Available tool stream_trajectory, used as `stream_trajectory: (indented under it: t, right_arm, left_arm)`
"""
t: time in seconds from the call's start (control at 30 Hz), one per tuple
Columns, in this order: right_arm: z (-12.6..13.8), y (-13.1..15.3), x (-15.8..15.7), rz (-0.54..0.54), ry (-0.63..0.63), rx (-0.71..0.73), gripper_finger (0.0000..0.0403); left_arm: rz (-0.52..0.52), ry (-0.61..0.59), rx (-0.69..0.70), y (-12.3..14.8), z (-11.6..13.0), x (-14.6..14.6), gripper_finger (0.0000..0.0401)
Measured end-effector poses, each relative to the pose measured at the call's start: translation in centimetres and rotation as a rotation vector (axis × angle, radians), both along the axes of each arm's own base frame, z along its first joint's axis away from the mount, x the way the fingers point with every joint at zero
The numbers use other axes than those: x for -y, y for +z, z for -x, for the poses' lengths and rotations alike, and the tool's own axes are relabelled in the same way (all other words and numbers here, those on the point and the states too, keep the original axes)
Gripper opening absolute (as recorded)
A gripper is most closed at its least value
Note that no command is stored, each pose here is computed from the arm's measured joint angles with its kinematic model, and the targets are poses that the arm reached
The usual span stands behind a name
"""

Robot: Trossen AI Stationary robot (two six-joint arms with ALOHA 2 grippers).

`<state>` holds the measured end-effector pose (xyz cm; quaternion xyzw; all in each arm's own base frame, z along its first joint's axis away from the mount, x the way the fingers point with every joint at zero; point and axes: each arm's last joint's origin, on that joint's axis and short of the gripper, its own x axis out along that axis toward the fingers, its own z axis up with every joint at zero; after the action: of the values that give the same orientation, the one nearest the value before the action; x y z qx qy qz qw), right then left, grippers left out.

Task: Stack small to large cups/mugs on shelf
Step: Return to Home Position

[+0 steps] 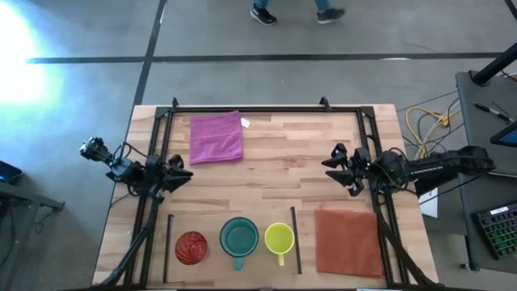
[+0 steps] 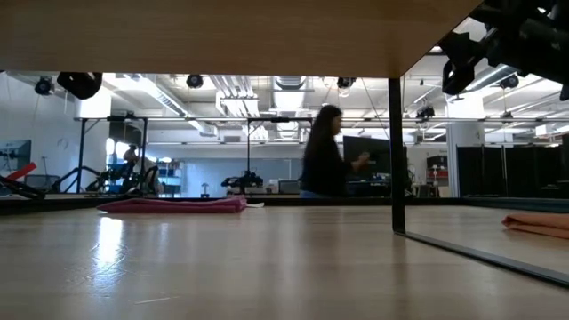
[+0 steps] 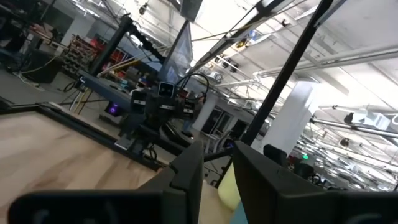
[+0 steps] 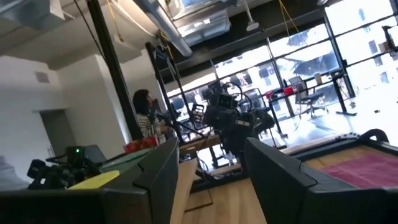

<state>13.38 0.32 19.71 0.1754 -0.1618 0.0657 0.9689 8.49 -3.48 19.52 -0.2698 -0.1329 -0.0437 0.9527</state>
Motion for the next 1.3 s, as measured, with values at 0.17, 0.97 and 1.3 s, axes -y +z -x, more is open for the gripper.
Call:
stream_trajectory:
  t: [0.17, 0.97, 1.3]
  right_arm:
    - [0.3, 0.4, 0.9, -0.003, -0.035, 0.030, 0.0178]
    - [4.5, -0.1, 2.8, -0.053, -0.153, -0.031, 0.0178]
    - [4.2, -1.1, 3.0, -0.084, -0.171, -0.136, 0.0178]
  left_arm:
    - [0.035, -0.001, -0.018, -0.2, 0.0, 0.0, 0.0073]
    - [0.037, 0.016, -0.020, -0.2, -0.1, 0.0, 0.0073]
    - [-0.038, 0.113, -0.112, -1.1, -0.2, -0.2, 0.0073]
